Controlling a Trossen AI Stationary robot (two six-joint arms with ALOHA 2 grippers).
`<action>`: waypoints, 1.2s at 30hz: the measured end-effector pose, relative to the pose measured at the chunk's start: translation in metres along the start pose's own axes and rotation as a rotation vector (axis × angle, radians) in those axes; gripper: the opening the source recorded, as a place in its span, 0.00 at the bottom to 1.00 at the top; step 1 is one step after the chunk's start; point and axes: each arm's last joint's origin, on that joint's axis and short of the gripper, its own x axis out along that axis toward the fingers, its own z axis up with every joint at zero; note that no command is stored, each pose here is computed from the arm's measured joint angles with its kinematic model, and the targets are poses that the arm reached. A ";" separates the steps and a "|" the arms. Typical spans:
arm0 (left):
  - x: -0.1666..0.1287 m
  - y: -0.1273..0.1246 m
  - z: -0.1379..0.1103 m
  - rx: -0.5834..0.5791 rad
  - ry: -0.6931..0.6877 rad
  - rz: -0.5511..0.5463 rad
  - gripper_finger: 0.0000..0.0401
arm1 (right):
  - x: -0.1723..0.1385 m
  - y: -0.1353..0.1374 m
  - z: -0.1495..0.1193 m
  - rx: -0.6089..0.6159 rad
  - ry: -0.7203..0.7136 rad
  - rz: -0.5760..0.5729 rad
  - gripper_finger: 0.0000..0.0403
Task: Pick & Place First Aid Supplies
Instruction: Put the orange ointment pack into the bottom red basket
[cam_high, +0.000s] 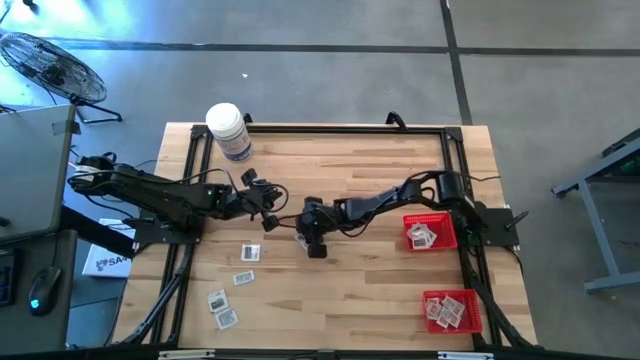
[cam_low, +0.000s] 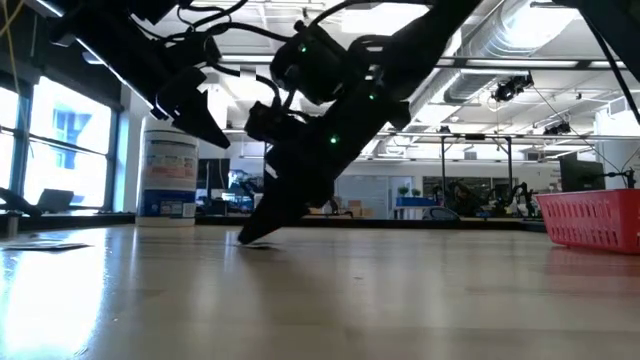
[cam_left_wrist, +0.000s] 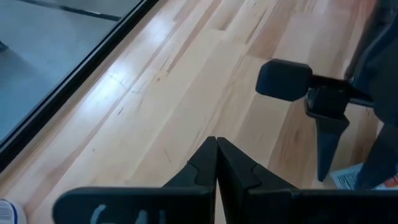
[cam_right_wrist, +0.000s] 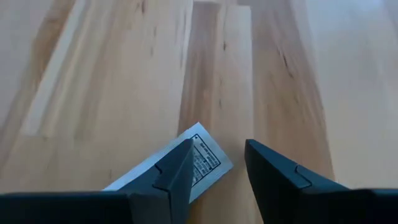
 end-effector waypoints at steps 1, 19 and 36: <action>0.000 0.000 0.000 0.001 0.001 0.000 0.00 | 0.003 0.000 -0.003 0.002 0.014 -0.002 0.35; 0.000 0.000 -0.001 0.003 0.006 0.001 0.00 | 0.004 -0.005 -0.015 -0.027 0.123 -0.062 0.06; 0.000 0.001 -0.002 0.013 0.021 0.005 0.00 | -0.043 -0.007 0.018 -0.006 0.030 -0.117 0.00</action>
